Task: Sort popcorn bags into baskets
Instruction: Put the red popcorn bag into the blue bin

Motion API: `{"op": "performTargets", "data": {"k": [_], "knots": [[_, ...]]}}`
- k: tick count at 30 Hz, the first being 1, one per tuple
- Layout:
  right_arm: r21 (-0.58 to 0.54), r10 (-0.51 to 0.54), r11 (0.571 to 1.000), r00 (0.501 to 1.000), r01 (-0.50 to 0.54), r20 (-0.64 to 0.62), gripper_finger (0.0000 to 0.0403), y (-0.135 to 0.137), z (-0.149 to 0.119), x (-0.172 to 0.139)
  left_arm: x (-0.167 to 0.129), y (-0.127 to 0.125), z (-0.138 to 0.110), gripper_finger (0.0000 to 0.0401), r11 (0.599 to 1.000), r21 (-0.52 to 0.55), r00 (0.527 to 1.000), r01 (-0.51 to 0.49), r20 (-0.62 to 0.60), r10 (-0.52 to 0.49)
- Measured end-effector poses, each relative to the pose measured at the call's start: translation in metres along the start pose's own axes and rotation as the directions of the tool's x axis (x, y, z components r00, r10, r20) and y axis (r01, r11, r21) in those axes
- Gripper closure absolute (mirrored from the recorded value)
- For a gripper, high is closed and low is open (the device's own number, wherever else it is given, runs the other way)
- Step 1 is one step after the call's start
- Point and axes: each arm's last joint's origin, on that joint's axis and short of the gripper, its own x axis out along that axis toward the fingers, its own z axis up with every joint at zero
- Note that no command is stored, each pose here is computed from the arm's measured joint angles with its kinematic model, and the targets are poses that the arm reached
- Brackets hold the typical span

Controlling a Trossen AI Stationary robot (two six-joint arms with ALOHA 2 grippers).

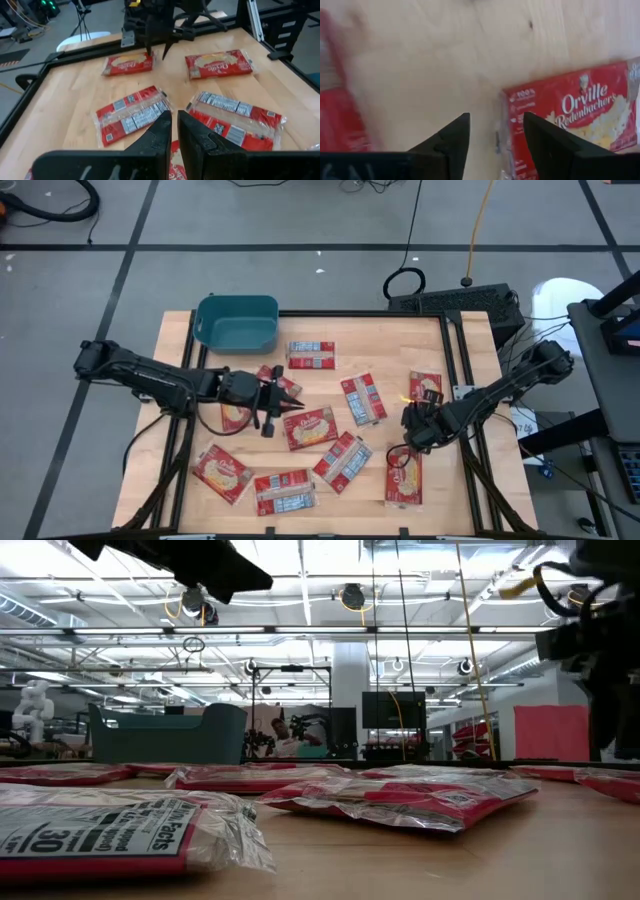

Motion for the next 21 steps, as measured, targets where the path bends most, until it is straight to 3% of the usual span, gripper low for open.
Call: {"op": "performTargets", "data": {"k": [6,12,17,21], "knots": [[0.002,0.008,1.000,0.999,-0.008,0.045,0.0214,0.000,-0.006,0.018,0.008,-0.001,-0.004,0.0364,1.000,0.002,1.000,0.000,-0.011,0.000],[0.064,-0.048,0.997,0.997,0.043,0.067,0.0236,-0.005,-0.014,0.031,0.009,-0.001,-0.004,0.0364,1.000,0.018,1.000,-0.001,-0.012,0.001],[0.082,-0.044,0.996,0.996,0.037,0.079,0.0286,-0.005,-0.015,0.034,0.009,-0.001,-0.004,0.0364,1.000,0.022,1.000,-0.002,-0.007,0.002],[0.084,-0.036,0.996,0.993,0.027,0.113,0.0356,-0.003,-0.013,0.035,0.009,-0.001,-0.003,0.0364,1.000,0.022,1.000,-0.003,0.003,0.003]]}}
